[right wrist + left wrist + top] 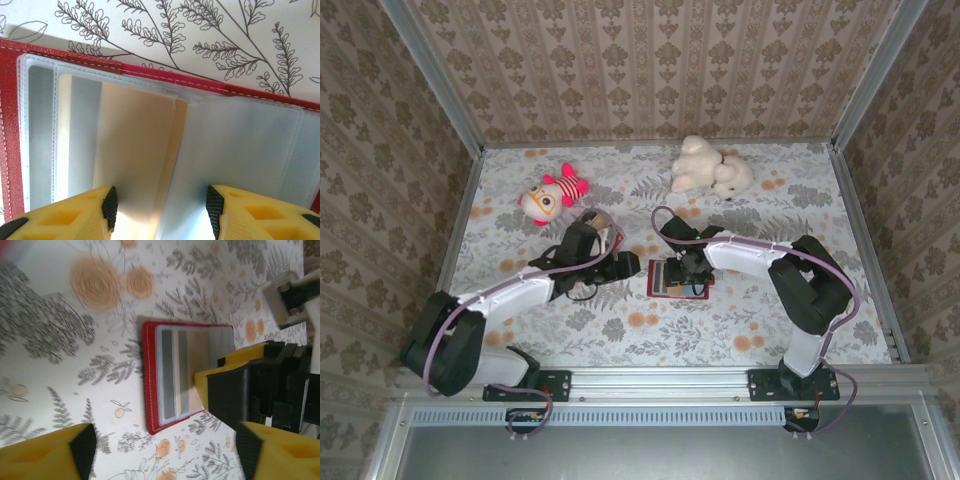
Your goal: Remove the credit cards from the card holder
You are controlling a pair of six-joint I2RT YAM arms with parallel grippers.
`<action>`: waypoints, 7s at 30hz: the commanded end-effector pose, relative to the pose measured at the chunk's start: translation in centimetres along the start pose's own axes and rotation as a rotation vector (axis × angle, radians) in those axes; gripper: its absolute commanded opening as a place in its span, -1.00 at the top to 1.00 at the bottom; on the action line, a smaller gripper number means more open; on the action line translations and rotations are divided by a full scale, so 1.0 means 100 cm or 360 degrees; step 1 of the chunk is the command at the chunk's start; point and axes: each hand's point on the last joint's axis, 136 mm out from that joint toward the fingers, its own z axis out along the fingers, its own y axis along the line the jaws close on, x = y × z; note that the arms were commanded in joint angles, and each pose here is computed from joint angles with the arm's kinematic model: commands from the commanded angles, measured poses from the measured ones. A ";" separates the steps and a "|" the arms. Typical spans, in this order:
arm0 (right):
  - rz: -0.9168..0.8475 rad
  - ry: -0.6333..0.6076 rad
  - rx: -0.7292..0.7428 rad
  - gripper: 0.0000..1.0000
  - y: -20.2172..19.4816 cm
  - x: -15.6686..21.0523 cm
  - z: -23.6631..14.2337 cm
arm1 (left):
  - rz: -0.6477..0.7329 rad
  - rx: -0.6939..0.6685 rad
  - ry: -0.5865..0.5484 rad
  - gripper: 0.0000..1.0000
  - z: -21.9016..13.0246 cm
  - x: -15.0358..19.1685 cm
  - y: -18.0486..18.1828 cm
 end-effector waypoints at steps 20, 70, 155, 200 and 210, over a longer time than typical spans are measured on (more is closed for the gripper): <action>0.0051 0.0073 -0.0032 0.04 -0.022 0.018 0.012 | -0.0257 0.0102 0.0248 0.30 0.071 0.023 -0.033; 0.0272 -0.0058 -0.0466 0.00 -0.006 -0.002 -0.018 | -0.0213 0.0198 0.0420 0.43 0.080 0.034 -0.043; 0.0517 -0.0124 -0.0116 0.39 -0.078 0.000 -0.019 | -0.0150 0.0036 0.0392 0.47 0.135 0.036 -0.075; 0.0586 0.0002 -0.0082 0.55 -0.085 0.020 0.005 | -0.0082 0.0065 0.0371 0.81 0.118 0.032 -0.059; 0.0565 -0.0114 -0.0215 0.56 -0.073 0.008 -0.011 | 0.0112 -0.0062 0.0353 0.94 0.084 0.033 -0.046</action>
